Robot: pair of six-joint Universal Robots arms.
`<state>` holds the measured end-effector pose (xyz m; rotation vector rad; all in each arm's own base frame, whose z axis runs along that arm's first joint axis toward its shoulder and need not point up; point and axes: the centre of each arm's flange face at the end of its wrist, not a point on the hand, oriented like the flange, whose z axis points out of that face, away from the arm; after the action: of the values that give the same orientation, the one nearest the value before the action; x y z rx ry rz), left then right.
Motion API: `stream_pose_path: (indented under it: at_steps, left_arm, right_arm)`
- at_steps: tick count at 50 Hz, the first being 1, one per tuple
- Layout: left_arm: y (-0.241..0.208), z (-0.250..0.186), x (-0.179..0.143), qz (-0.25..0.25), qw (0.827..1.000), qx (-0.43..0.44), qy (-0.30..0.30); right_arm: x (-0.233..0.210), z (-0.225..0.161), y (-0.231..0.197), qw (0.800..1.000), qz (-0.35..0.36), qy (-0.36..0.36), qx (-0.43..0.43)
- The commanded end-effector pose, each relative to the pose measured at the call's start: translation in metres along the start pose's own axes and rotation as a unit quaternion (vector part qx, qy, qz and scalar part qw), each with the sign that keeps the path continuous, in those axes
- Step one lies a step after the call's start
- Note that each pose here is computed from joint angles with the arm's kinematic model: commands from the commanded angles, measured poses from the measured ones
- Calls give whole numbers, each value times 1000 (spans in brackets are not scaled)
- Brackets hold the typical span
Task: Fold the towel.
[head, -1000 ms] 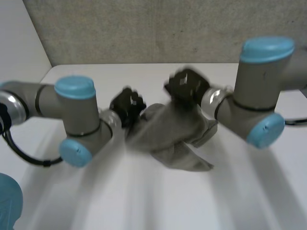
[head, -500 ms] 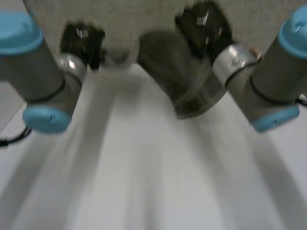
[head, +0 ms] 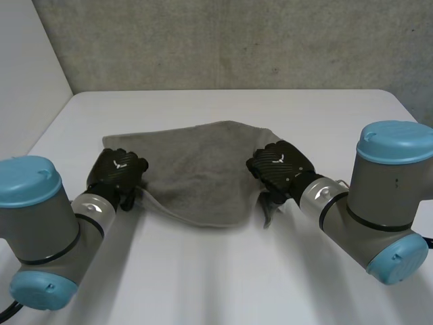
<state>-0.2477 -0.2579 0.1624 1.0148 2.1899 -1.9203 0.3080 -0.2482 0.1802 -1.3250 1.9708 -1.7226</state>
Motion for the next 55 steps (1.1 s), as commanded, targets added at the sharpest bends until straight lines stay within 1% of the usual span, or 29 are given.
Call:
stream_pose_path:
  at_steps: [1,2,3,5,6,8,9,11,14,16,17,19,23,30,35,38,44,55]
  left_arm:
    - [-11,-6,-5,0,1000,16,-7]
    - [-12,-7,-5,-1,1000,18,-7]
    - [-12,-7,-5,-1,1000,18,-7]
    - [-11,-10,-5,-1,1000,16,-7]
    - [-11,-10,-5,-1,1000,16,-7]
    - [-9,-11,-5,-2,1000,13,-6]
    - [-9,-11,-5,-2,1000,13,-6]
    - [-9,-11,-5,-2,1000,12,-6]
    - [-8,-11,-5,-2,1000,12,-6]
    - [-8,-11,-5,-2,1000,12,-6]
    - [-8,-11,-5,-2,1000,12,-6]
    - [-8,-11,-4,-2,1000,11,-5]
    - [-9,-11,-4,-2,1000,12,-5]
    - [-11,-7,-15,-5,1000,15,-22]
    - [-15,-2,-39,-13,998,22,-56]
    - [-18,0,-44,-15,998,26,-63]
    - [-18,0,-44,-17,997,27,-64]
    - [-20,1,-45,-17,997,30,-65]
  right_arm:
    - [17,-5,12,997,36,58,-45]
    - [23,-7,15,994,56,80,-52]
    - [23,-7,15,994,56,81,-53]
    - [28,-11,21,988,99,102,-61]
    - [28,-11,21,988,99,102,-61]
    - [23,-13,30,983,134,99,-71]
    - [23,-13,30,983,134,99,-72]
    - [21,-13,37,979,162,100,-74]
    - [20,-12,38,976,179,102,-70]
    - [19,-11,41,969,215,105,-65]
    - [19,-11,41,969,215,105,-65]
    - [18,-11,41,961,247,104,-61]
    - [15,-12,41,956,271,98,-58]
    - [14,-15,34,957,271,93,-42]
    - [12,-9,38,961,261,92,-30]
    - [8,-2,49,962,254,89,-43]
    - [7,10,56,966,238,87,-44]
    - [-15,23,46,972,225,57,-29]
